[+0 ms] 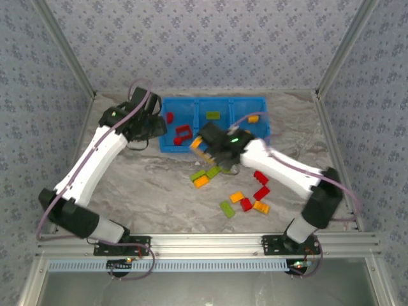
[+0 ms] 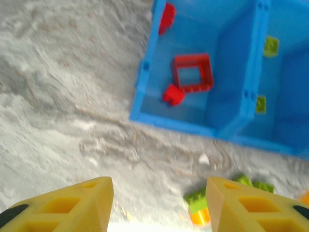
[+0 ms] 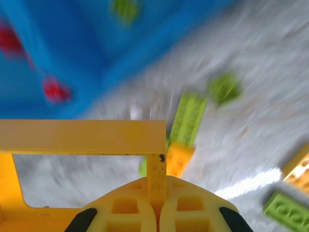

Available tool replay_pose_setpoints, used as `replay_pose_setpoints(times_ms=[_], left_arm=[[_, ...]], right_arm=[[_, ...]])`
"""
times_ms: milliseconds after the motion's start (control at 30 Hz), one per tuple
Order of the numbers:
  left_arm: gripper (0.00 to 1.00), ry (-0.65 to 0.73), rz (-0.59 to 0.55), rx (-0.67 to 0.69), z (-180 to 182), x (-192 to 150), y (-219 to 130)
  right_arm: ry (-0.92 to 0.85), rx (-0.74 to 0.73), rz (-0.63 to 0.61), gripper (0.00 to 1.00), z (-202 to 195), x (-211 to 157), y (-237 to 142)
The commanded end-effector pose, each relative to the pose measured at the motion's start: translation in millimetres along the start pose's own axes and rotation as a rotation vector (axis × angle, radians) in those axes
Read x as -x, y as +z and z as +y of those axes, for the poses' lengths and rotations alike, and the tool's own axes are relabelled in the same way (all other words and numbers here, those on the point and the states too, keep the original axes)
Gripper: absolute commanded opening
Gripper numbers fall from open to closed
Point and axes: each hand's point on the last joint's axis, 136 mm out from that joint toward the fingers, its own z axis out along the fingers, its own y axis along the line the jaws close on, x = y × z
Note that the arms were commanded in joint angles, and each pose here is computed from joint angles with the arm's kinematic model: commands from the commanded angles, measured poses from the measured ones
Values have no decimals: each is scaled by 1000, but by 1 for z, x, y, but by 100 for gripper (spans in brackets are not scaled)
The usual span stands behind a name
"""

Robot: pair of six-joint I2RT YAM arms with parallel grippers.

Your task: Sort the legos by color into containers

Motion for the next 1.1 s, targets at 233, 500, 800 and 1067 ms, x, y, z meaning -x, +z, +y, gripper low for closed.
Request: replay_pose_setpoints(times_ms=[233, 500, 800, 1067], left_arm=[[54, 36, 51, -131, -6, -63, -18], [54, 49, 28, -121, -21, -58, -21], [53, 87, 57, -106, -26, -71, -13], [53, 89, 59, -114, -34, -67, -10]], right_arm=[[395, -215, -193, 0, -45, 150, 60], [505, -265, -102, 0, -30, 175, 128], [596, -296, 31, 0, -22, 176, 171], [673, -350, 78, 0, -32, 163, 191]])
